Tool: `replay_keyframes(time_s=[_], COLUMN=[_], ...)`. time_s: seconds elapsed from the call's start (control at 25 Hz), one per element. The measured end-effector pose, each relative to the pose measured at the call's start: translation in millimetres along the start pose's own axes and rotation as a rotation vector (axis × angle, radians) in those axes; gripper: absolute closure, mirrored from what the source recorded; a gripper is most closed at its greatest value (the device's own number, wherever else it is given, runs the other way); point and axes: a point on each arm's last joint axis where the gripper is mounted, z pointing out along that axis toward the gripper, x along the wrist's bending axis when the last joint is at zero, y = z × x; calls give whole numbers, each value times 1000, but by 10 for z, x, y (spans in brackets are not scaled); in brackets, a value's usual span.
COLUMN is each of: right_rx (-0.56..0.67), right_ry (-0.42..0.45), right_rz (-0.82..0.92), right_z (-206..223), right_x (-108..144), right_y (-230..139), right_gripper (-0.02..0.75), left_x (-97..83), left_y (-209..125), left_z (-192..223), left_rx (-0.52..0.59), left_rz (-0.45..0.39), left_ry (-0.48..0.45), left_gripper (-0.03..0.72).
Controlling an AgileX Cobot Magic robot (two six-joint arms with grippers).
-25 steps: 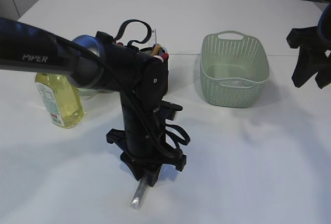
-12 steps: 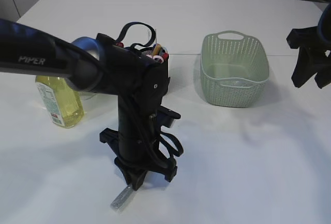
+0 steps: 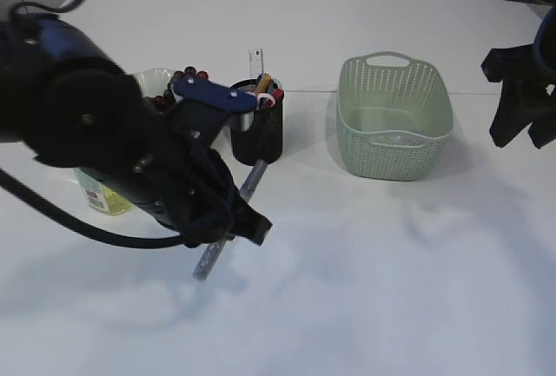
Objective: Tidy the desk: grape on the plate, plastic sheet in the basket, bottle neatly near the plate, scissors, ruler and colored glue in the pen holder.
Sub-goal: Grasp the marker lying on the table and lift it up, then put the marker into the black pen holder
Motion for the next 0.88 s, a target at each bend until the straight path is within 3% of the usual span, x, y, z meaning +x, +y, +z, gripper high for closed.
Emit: replay_keyframes(time_s=[0.2, 0.52, 0.68, 0.88], right_rx=[0, -1, -1, -3], right_ry=[1, 17, 20, 20], right_rz=[-17, -32, -35, -40], right_z=[0, 0, 0, 0], right_x=[1, 15, 19, 18], right_y=[0, 1, 1, 3], right_gripper=[374, 374, 374, 374], left_x=[151, 781, 943, 993], left_y=[184, 561, 705, 941], left_z=[-195, -384, -557, -483], left_rx=[-307, -723, -952, -1034], left_rz=[-2, -124, -133, -129], left_ry=[-43, -30, -45, -54], left_gripper=[652, 652, 652, 652])
